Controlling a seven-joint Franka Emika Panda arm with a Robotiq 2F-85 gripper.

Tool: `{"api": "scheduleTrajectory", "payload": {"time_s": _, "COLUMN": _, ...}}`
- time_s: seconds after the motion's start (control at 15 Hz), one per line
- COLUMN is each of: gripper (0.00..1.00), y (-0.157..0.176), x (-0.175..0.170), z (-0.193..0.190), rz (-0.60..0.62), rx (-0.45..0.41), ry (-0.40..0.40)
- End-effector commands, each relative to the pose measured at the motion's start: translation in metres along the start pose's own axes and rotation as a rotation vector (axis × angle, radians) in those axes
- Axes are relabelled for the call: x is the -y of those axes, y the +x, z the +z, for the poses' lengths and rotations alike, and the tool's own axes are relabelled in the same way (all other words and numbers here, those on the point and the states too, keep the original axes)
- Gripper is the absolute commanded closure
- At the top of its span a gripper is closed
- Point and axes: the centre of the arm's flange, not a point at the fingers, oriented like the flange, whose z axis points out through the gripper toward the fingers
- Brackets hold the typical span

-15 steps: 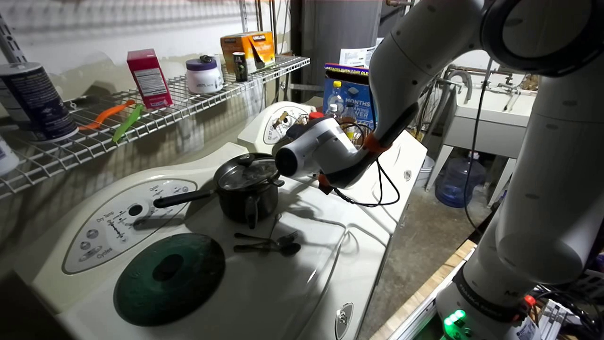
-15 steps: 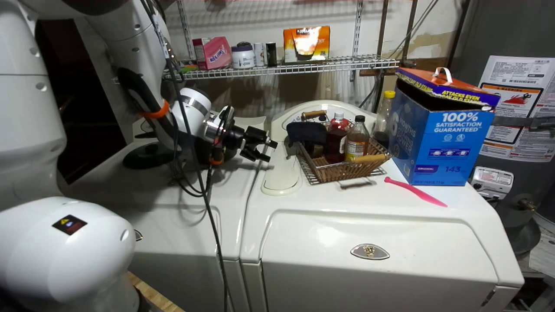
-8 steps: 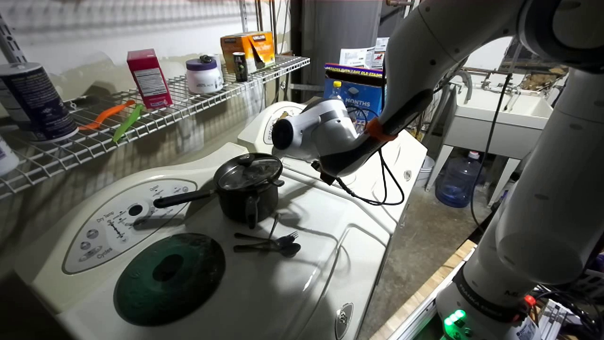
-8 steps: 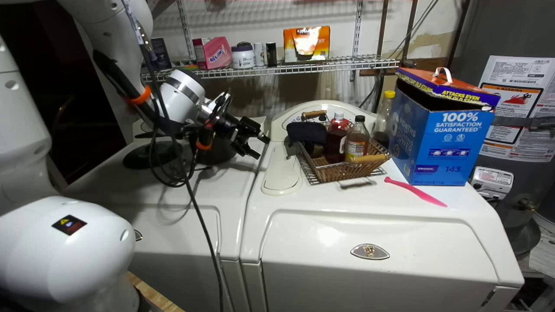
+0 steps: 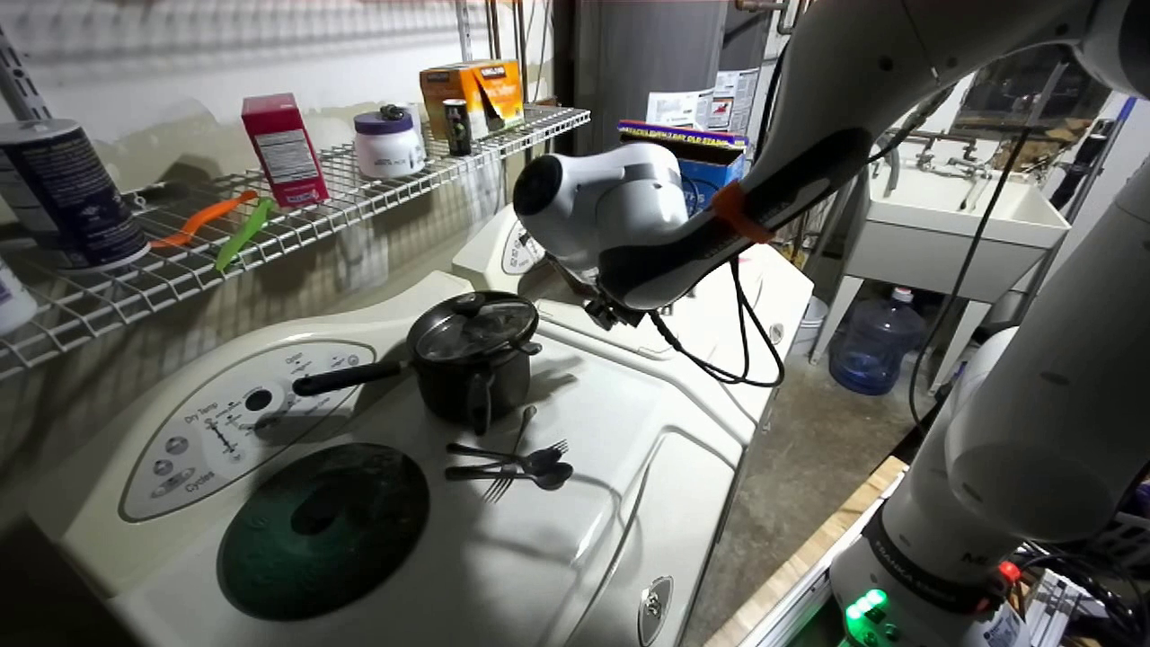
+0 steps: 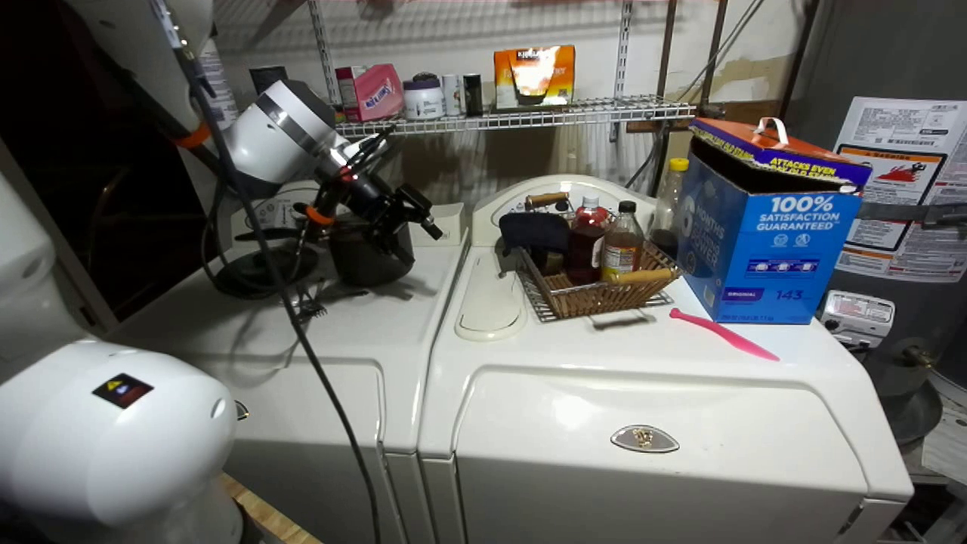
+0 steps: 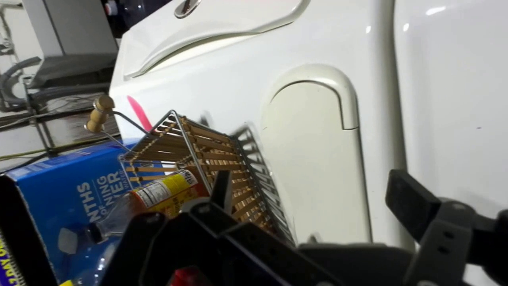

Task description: Close the lid on top of the washing machine

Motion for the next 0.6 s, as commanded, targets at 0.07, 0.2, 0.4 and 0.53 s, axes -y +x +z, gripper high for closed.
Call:
{"api": "scheduleTrajectory", "payload": {"time_s": 0.07, "gripper": 0.00, "y": -0.030, "x": -0.026, "z": -0.040, "rz": -0.126, "rx": 0.027, "ry": 0.177}}
{"api": "scheduleTrajectory", "payload": {"time_s": 0.2, "gripper": 0.00, "y": -0.040, "x": -0.036, "z": -0.059, "rz": -0.177, "rx": 0.000, "ry": 0.240}}
{"api": "scheduleTrajectory", "payload": {"time_s": 0.4, "gripper": 0.00, "y": -0.056, "x": -0.049, "z": -0.091, "rz": -0.251, "rx": -0.102, "ry": 0.327}}
{"api": "scheduleTrajectory", "payload": {"time_s": 0.53, "gripper": 0.00, "y": -0.068, "x": -0.057, "z": -0.113, "rz": -0.255, "rx": -0.195, "ry": 0.356}}
